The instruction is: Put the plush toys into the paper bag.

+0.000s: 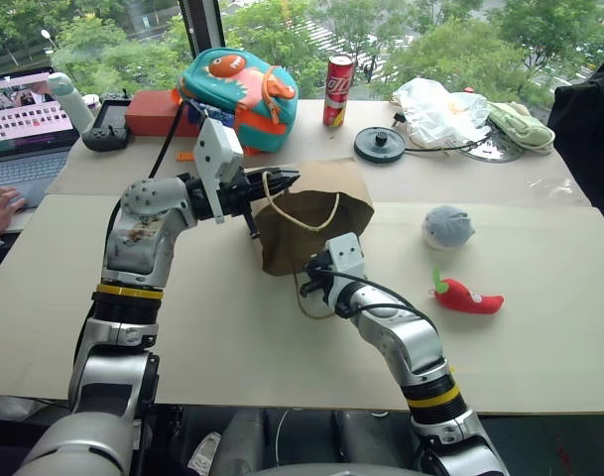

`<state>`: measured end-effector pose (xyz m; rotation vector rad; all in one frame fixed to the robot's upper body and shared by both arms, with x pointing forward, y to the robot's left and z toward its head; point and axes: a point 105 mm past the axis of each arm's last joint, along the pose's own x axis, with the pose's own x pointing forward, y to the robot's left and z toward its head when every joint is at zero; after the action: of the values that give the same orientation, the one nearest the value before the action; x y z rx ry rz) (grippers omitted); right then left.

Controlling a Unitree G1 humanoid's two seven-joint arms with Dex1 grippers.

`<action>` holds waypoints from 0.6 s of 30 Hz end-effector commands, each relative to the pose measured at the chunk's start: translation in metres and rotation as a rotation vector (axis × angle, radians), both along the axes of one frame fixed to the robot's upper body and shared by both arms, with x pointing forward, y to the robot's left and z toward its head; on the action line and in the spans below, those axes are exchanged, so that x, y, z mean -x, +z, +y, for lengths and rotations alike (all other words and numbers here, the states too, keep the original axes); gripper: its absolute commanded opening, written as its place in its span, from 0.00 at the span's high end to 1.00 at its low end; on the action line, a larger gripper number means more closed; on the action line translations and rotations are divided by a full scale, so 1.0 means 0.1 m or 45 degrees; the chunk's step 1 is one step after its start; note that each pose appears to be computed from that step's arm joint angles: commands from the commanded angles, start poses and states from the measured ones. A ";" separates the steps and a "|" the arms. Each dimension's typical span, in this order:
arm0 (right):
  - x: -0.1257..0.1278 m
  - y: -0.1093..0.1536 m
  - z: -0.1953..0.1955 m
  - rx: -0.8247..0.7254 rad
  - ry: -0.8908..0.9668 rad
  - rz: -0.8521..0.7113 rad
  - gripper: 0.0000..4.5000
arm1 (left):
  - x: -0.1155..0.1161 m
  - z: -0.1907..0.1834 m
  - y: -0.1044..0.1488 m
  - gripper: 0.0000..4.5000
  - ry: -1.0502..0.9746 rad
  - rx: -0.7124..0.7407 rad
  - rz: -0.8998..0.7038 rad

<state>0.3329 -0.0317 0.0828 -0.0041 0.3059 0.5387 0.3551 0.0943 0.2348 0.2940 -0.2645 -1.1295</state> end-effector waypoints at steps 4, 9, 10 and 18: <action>0.05 0.22 -0.09 -0.111 -0.014 -0.081 0.99 | 0.09 -0.03 0.06 1.00 -0.012 0.027 -0.030; 0.30 0.52 -0.22 -0.233 0.039 -0.159 0.99 | 0.10 -0.04 0.04 1.00 -0.009 0.033 -0.017; 0.33 0.56 -0.24 -0.238 0.049 -0.169 0.99 | 0.10 -0.04 0.03 1.00 -0.009 0.032 -0.017; 0.30 0.98 -1.08 -0.058 -0.185 -0.256 0.99 | 0.08 -0.05 0.01 1.00 -0.009 0.048 -0.007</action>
<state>0.3002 -0.1172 0.1587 0.0395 0.1498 0.4692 0.3505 0.0902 0.2260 0.2639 -0.2447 -1.1240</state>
